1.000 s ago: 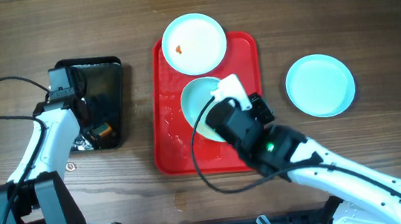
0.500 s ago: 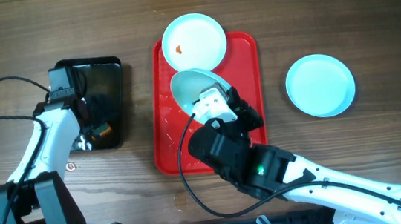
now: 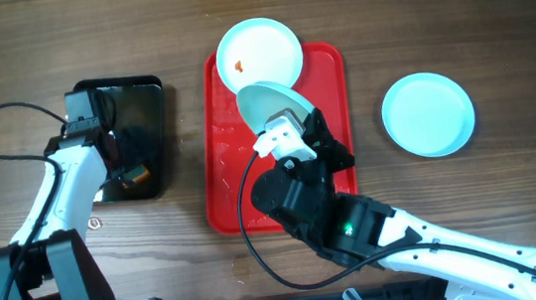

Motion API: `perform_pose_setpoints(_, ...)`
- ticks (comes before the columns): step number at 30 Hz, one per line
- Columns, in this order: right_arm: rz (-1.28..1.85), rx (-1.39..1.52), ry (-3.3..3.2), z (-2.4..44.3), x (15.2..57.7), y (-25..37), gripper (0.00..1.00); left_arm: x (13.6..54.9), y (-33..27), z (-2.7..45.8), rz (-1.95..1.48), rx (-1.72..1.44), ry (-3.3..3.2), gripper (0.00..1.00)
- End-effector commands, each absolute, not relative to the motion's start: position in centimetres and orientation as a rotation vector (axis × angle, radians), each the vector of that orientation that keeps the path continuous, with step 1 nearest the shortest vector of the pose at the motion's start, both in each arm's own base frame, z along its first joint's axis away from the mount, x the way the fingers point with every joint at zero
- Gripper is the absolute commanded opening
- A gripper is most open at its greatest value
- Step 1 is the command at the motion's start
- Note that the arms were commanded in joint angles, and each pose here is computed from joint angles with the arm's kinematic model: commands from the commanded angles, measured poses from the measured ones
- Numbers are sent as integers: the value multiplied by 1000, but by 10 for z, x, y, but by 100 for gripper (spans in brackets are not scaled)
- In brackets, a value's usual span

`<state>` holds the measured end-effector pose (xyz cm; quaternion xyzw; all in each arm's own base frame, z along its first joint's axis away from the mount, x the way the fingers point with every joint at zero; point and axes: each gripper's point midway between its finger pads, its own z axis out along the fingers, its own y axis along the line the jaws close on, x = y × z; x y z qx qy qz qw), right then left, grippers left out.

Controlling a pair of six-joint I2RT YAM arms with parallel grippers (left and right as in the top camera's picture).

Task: Clean dirty plates on tray and stack at the side
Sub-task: 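Lift the bottom plate by its rim with the right gripper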

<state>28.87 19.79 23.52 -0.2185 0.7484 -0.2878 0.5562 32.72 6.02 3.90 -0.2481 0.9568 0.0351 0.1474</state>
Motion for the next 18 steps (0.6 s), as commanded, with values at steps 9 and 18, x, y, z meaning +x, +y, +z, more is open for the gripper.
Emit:
perform_pose_setpoints(9,-704,-498,1745,245,287,193,4,329,61,38,97,-712,2756,100)
perform_pose_setpoints(18,-703,-498,1745,245,287,193,4,329,61,38,97,-712,2756,100)
